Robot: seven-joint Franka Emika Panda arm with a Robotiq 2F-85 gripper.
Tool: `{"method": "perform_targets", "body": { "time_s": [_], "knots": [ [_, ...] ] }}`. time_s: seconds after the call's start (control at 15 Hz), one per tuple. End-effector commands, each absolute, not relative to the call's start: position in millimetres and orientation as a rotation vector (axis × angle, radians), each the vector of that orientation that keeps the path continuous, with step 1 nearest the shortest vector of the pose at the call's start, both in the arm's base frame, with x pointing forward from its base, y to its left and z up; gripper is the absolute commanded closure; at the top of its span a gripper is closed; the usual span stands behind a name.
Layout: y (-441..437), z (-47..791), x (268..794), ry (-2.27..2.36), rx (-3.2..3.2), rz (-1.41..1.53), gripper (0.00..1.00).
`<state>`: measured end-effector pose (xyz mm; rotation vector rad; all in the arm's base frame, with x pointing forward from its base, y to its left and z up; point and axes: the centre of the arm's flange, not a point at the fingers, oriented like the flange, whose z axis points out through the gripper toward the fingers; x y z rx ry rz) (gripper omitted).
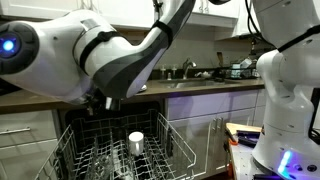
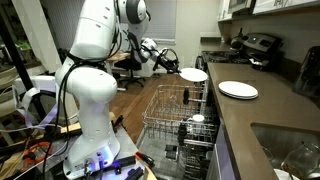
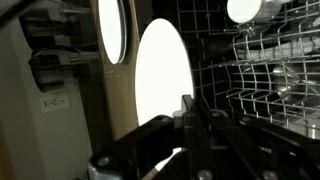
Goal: Put the plate on the left into the dishwasher
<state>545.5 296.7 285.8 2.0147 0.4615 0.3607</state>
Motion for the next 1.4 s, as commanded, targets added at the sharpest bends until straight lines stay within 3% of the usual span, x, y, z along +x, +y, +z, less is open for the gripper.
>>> {"method": "perform_targets", "body": {
  "time_s": [0.0, 0.47, 0.8, 1.33],
  "knots": [
    [284.9, 312.2, 512.9, 0.512, 2.065, 0.362, 0.95],
    [261.2, 322.6, 489.1, 0.642, 2.192, 0.392, 0.95],
    [231.2, 314.9, 505.3, 0.852, 2.319, 0.356, 0.95],
    [238.0, 298.2, 509.4, 0.822, 2.318, 0.369, 0.95]
  ]
}}
